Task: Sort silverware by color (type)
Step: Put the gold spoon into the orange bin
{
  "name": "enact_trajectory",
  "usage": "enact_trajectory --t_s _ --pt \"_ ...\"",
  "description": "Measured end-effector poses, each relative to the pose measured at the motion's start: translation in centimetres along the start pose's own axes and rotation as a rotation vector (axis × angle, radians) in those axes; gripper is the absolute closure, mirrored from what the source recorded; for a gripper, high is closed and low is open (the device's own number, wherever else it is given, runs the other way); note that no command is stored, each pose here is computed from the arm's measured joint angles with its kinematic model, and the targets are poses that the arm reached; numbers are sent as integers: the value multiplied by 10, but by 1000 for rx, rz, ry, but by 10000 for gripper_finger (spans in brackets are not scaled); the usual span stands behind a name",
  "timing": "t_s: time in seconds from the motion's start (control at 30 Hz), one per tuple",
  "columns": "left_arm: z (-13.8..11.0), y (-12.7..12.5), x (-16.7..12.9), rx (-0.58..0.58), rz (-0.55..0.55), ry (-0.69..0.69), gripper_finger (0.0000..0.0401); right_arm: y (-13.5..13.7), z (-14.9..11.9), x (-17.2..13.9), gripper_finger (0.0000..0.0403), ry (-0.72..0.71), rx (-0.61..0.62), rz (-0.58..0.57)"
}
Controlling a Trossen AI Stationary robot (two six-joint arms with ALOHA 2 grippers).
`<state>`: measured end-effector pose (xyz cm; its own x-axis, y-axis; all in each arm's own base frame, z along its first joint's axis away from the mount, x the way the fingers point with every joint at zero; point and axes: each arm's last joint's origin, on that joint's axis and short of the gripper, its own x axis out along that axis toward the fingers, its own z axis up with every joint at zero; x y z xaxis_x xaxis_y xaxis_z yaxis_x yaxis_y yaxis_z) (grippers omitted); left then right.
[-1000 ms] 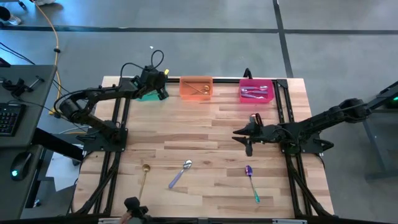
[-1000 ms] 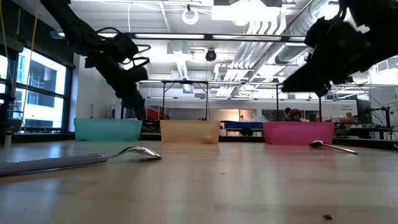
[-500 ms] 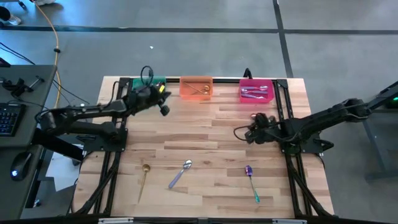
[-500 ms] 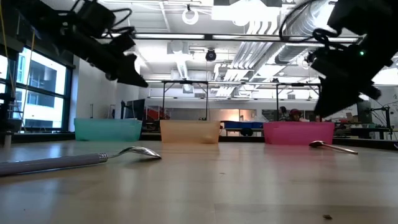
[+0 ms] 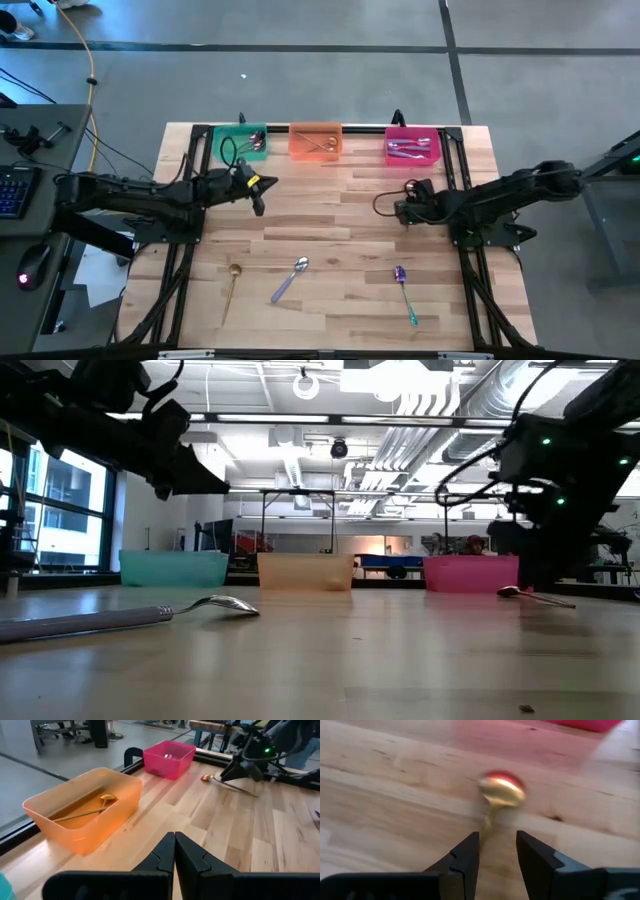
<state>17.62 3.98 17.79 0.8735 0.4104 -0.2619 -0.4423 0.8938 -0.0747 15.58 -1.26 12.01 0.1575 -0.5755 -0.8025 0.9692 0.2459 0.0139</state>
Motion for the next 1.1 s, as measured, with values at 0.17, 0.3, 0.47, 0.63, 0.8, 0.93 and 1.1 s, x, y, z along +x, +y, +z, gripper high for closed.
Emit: enact_trajectory --t_s 0.17,0.3,0.47,0.63,0.8,0.93,1.1 --pt "-2 -7 -2 11 -10 -1 401 7 6 16 289 11 14 -7" --pt "-3 -12 -4 6 -26 0 401 7 9 26 290 11 12 -53" --pt "-4 -20 -6 -22 -68 4 401 14 12 34 336 -18 -87 -25" --pt "-18 -25 -12 -55 -83 4 401 30 20 31 396 -11 -236 53" --pt "-38 -26 -22 -144 -100 -32 401 64 43 17 393 -49 -399 288" --pt "-47 -27 -28 -171 -95 -53 401 92 73 -4 400 -184 -502 381" --pt "-48 -31 -31 -169 -109 -68 401 121 125 -26 402 -314 -604 449"
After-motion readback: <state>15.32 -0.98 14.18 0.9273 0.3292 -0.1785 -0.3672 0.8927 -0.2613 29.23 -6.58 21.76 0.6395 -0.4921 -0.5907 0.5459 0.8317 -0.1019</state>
